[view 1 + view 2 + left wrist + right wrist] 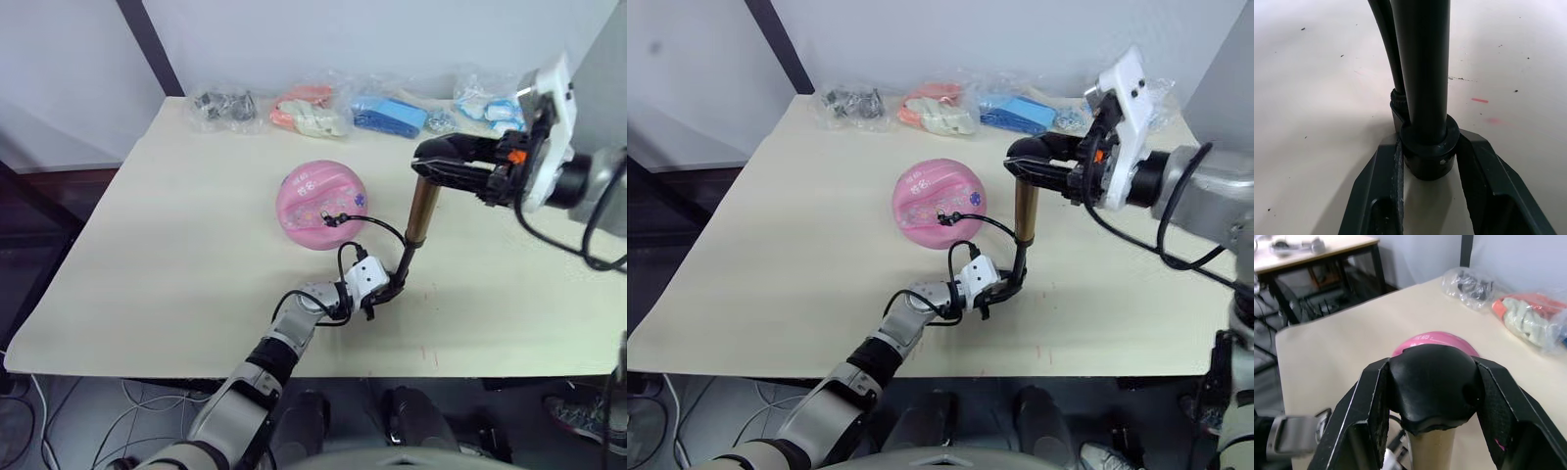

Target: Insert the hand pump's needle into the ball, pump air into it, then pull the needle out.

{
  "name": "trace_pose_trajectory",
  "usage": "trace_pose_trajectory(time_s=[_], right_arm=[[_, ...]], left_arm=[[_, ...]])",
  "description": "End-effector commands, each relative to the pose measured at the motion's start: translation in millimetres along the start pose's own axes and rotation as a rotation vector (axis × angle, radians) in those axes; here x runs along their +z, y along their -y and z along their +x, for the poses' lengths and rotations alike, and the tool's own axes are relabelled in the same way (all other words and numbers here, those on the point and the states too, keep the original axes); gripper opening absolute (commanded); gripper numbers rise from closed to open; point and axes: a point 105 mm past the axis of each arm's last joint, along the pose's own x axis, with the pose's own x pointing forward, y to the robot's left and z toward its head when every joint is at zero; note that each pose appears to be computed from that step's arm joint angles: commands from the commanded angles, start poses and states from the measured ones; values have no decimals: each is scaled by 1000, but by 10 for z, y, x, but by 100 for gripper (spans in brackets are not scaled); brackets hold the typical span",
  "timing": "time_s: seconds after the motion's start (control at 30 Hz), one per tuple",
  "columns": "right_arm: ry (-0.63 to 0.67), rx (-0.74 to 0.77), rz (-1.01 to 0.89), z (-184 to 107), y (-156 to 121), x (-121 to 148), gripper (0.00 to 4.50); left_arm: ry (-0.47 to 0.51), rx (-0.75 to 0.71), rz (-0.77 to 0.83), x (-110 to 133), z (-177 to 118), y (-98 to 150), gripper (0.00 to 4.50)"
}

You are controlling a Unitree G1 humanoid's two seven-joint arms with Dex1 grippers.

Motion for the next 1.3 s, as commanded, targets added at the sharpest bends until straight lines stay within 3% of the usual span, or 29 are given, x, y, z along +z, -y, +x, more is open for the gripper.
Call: trace_pose_trajectory(time_s=[0.03,0.2,0.37,0.5,0.57,0.8,0.9,0.97,1.13,1.3], right_arm=[[-56,-34,85,139,4,-512,191],[-134,-61,167,247,-47,-1108,191],[-253,-45,283,334,-299,-1857,191],[-266,-38,285,339,-346,-1975,187],[-241,-41,265,328,-297,-1871,187],[-36,-66,132,163,53,-855,182],[32,-55,92,90,96,-467,182],[45,-49,79,62,100,-354,182],[167,-17,-4,-99,120,355,182],[200,7,-45,-180,71,674,182]], left_arm=[[-264,-42,-123,-770,-211,249,107],[-264,-39,-124,-776,-225,244,107],[-264,-35,-123,-775,-235,235,107],[-263,-36,-122,-771,-235,235,107],[-262,-36,-121,-766,-233,234,107],[-262,-38,-126,-770,-233,242,107],[-263,-39,-127,-769,-230,244,107],[-263,-40,-127,-768,-229,245,107],[-262,-44,-129,-767,-222,253,107],[-262,-46,-129,-768,-214,258,107]])
